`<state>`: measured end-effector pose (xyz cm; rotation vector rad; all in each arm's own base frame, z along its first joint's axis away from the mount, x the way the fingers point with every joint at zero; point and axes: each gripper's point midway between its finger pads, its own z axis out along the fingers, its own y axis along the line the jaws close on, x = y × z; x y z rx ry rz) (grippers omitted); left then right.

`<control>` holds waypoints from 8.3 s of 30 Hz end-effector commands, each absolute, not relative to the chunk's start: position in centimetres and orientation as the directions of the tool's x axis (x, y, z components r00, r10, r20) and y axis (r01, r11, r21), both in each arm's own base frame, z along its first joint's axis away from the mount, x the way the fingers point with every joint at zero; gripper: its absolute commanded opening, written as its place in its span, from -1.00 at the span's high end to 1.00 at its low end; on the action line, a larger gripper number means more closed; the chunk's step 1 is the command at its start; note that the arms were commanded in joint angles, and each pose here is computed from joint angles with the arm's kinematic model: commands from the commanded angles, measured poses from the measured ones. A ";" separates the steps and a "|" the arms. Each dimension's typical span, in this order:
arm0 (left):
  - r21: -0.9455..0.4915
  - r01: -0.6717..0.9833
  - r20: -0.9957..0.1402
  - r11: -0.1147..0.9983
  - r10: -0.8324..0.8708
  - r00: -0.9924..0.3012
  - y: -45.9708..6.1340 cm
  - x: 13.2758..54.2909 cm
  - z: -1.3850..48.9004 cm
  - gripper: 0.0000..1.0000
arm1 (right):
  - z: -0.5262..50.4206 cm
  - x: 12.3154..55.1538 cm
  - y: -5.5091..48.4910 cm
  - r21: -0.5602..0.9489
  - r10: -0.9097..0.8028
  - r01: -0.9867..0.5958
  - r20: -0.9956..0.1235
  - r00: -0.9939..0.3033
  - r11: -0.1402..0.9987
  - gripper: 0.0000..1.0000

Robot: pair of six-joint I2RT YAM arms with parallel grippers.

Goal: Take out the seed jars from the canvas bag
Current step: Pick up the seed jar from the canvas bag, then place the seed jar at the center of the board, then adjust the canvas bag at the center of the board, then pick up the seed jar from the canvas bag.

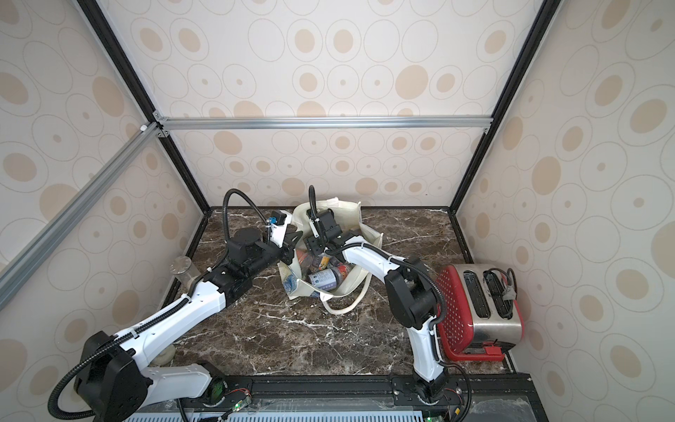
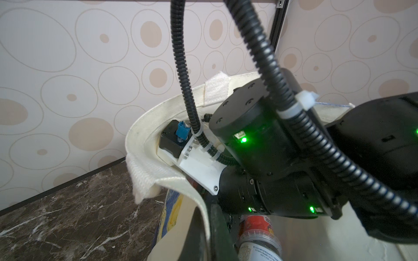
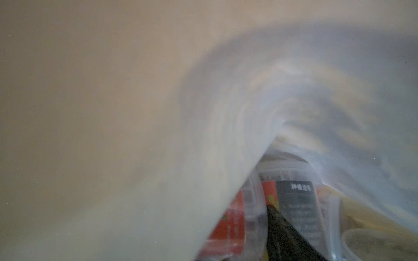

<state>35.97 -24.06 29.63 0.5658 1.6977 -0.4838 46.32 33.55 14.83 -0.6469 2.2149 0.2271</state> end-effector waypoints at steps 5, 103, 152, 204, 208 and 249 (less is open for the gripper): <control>0.055 0.658 -0.997 0.751 0.073 0.000 -25.1 34.9 34.9 1.00 | 14.1 45.5 32.4 -0.073 -0.402 -0.504 -0.705 -0.584 0.860 -0.24; -0.395 -0.328 -0.246 0.858 -0.443 -0.862 -8.0 25.7 7.5 -0.84 | 6.2 15.0 51.2 -0.849 -0.544 -0.424 -0.205 0.814 -0.314 -0.16; -0.582 0.354 -0.781 0.732 -0.381 -0.495 -17.6 38.3 34.9 -0.88 | 32.9 28.0 31.0 -0.008 -0.247 -0.724 -0.942 -0.226 0.690 -0.91; -0.293 0.286 -0.749 0.912 -0.033 -0.661 -21.0 31.3 18.5 -0.95 | 16.1 40.5 30.3 -0.201 -0.748 -0.779 -0.495 -0.442 0.593 -1.00; -0.301 0.283 -0.754 0.911 -0.046 -0.655 -21.1 31.4 19.3 -0.95 | 14.4 40.3 30.7 -0.200 -0.794 -0.819 -0.447 -0.412 0.538 -0.99; -0.318 0.180 -0.771 0.931 -0.143 -0.620 -18.5 30.7 20.6 -0.84 | 12.6 43.5 28.8 -0.578 -0.870 -0.651 -0.351 -0.347 0.493 -0.69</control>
